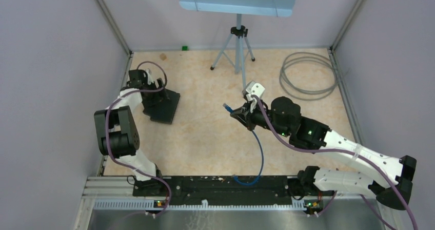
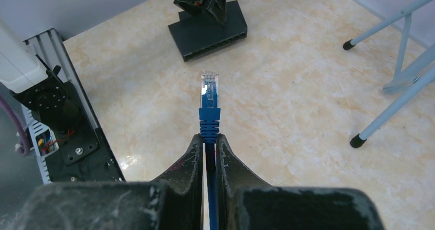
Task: Insert the plug into the switch port
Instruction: Insert the connector into the switch port.
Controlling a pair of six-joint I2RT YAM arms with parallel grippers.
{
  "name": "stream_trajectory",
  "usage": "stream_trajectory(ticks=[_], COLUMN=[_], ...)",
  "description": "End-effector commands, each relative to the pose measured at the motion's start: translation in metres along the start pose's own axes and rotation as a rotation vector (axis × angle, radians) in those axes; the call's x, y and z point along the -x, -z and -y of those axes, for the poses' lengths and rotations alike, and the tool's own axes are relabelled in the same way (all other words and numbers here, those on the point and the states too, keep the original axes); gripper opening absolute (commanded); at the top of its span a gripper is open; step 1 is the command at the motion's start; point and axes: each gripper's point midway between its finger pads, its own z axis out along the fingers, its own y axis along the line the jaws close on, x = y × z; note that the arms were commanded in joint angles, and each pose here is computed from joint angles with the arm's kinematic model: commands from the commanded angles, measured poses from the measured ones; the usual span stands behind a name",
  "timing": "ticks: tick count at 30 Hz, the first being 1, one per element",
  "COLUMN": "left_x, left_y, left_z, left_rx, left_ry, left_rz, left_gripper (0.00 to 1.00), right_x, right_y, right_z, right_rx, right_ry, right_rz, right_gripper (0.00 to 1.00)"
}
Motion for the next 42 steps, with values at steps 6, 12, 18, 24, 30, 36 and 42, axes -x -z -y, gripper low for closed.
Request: stream_trajectory(ticks=[6, 12, 18, 24, 30, 36, 42], left_x=[-0.037, -0.055, -0.075, -0.068, -0.069, -0.097, -0.135], left_y=[-0.008, -0.023, -0.028, -0.025, -0.028, -0.024, -0.018], left_z=[0.038, 0.070, 0.086, 0.079, 0.078, 0.083, 0.101], left_rx=[-0.081, -0.088, -0.081, -0.026, -0.022, -0.080, -0.211], left_ry=[-0.063, -0.215, -0.278, -0.305, -0.299, -0.268, -0.262], left_rz=[-0.061, -0.108, -0.146, -0.118, -0.128, -0.168, -0.222], left_gripper=[0.79, 0.74, 0.74, 0.78, 0.93, 0.93, 0.90], right_x=[0.012, 0.009, 0.007, 0.004, 0.003, 0.000, -0.007], right_y=[0.002, 0.002, 0.005, 0.006, 0.007, 0.008, 0.009], right_z=[-0.003, -0.002, 0.001, 0.001, 0.001, 0.002, 0.006], right_rx=[0.015, 0.008, -0.006, -0.009, -0.008, -0.011, -0.036], right_ry=[-0.017, -0.017, -0.015, -0.024, -0.026, -0.027, -0.042], right_rz=[0.049, 0.039, 0.030, 0.025, 0.022, 0.015, 0.010], right_gripper=[0.00, 0.00, 0.00, 0.00, 0.00, 0.00, 0.00])
